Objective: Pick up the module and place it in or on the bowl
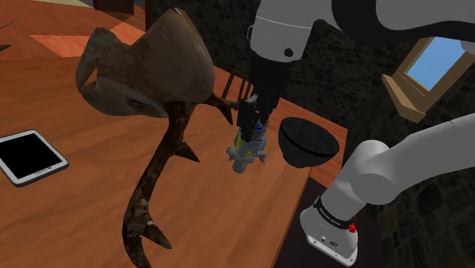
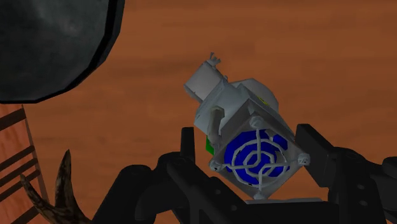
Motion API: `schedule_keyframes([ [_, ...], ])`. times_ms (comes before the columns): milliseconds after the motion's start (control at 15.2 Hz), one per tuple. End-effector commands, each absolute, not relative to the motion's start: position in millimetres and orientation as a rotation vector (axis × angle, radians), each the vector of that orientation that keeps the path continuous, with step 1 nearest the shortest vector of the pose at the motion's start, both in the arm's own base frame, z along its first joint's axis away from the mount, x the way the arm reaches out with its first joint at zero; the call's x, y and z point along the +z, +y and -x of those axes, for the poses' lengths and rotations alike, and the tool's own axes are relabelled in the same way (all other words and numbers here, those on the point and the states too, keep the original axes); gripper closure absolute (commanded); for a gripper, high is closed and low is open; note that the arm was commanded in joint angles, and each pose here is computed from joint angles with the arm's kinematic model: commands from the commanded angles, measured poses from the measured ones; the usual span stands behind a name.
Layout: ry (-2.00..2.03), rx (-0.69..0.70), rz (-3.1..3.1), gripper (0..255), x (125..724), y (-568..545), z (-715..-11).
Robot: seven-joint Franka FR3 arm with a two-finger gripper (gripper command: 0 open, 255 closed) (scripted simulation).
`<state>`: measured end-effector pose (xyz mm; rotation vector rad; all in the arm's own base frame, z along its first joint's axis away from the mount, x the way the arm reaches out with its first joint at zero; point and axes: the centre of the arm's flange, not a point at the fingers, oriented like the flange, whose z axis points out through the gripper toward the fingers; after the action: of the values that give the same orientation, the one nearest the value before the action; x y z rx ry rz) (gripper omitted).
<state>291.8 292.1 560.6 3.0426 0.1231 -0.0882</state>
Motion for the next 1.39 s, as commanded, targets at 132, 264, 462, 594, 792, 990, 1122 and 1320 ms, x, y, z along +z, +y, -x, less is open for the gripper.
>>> schedule_keyframes([
  [132,0.122,-0.091,-3.042,255,560,292,-292],
  [264,0.122,-0.091,-3.042,255,565,292,-292],
  [462,0.122,-0.091,-3.042,255,581,292,-292],
  [594,0.122,-0.091,-3.042,255,592,292,-292],
  [792,0.122,-0.091,-3.042,255,607,292,-292],
  [990,0.122,-0.091,-3.042,255,623,292,-292],
  [1122,0.122,-0.091,-3.042,255,634,292,-292],
  [1320,0.122,-0.091,-3.042,255,650,292,-292],
])
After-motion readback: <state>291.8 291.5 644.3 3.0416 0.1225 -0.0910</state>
